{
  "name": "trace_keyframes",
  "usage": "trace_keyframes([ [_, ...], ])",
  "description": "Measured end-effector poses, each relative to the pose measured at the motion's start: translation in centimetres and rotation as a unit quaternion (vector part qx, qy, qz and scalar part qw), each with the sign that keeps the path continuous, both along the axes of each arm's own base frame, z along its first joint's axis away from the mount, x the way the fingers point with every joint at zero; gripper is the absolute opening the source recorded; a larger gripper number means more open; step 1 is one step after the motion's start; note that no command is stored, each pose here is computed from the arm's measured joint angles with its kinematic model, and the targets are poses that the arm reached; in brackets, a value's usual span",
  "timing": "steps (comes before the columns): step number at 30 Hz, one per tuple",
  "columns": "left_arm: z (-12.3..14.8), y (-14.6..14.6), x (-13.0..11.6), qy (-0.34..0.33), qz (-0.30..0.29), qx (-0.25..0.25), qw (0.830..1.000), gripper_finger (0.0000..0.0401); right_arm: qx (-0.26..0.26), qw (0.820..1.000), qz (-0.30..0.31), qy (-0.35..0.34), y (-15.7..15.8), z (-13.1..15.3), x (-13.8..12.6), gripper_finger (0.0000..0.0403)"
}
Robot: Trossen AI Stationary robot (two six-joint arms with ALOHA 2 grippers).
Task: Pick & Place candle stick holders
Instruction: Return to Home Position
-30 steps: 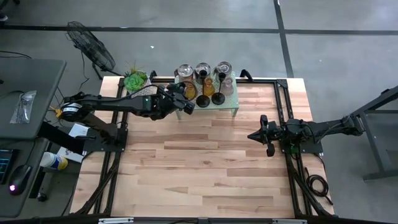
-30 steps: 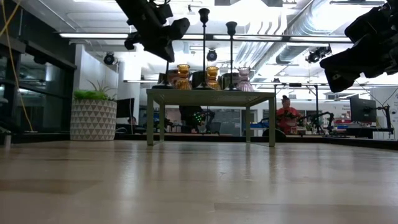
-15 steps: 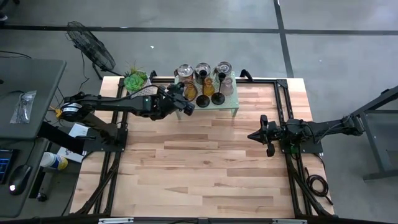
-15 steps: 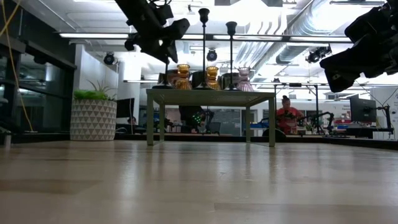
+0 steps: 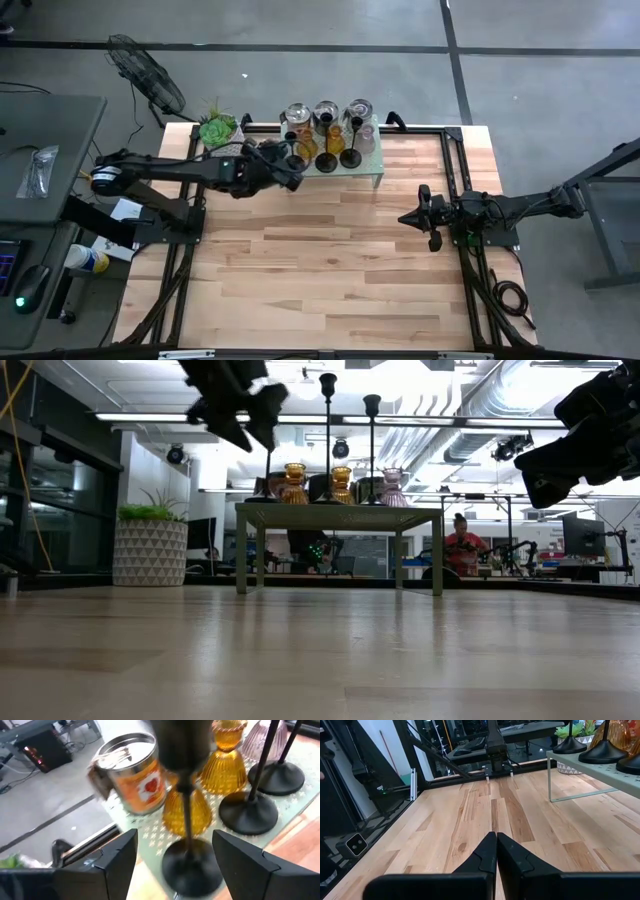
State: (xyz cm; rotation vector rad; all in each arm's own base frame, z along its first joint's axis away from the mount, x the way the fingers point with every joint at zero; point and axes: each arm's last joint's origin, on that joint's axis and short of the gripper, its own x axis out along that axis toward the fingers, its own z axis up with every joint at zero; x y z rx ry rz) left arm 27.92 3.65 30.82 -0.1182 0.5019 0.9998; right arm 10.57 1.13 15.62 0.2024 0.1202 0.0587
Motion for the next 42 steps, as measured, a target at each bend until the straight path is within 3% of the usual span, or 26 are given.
trace_keyframes([
  [6, 0.3, -1.5, -3.0, -0.018, -0.012, -0.024, 0.999, 0.0255, 0.0, 1.0, 0.0, 0.0, 0.0, 0.0, 0.0, 0.0003],
  [12, -2.3, -3.2, -5.8, -0.09, -0.11, -0.064, 0.988, 0.0255, 0.0, 1.0, 0.0, 0.0, 0.0, 0.0, 0.0, 0.0003],
  [15, -4.6, -3.6, -6.9, -0.132, -0.205, -0.073, 0.967, 0.0255, 0.0, 1.0, 0.0, 0.0, 0.0, 0.0, 0.0, 0.0003],
  [19, -7.4, -4.1, -8.6, -0.195, -0.338, -0.052, 0.919, 0.0255, 0.0, 1.0, 0.0, 0.0, 0.0, 0.0, 0.0, 0.0003],
  [23, -9.5, -4.4, -10.5, -0.249, -0.408, -0.033, 0.878, 0.0255, 0.0, 1.0, 0.0, 0.0, 0.0, 0.0, 0.0, 0.0003],
  [28, -11.3, -4.4, -12.6, -0.281, -0.435, -0.029, 0.855, 0.0255, 0.0, 1.0, 0.0, 0.0, 0.0, 0.0, 0.0, 0.0003],
  [35, -11.2, -4.3, -14.6, -0.318, -0.452, 0.006, 0.833, 0.0255, 0.0, 1.0, 0.0, 0.0, 0.0, 0.0, 0.0, 0.0003],
  [42, -11.7, -4.1, -16.1, -0.308, -0.44, 0.006, 0.844, 0.0255, 0.0, 1.0, 0.0, 0.0, 0.0, 0.0, 0.0, 0.0003],
])
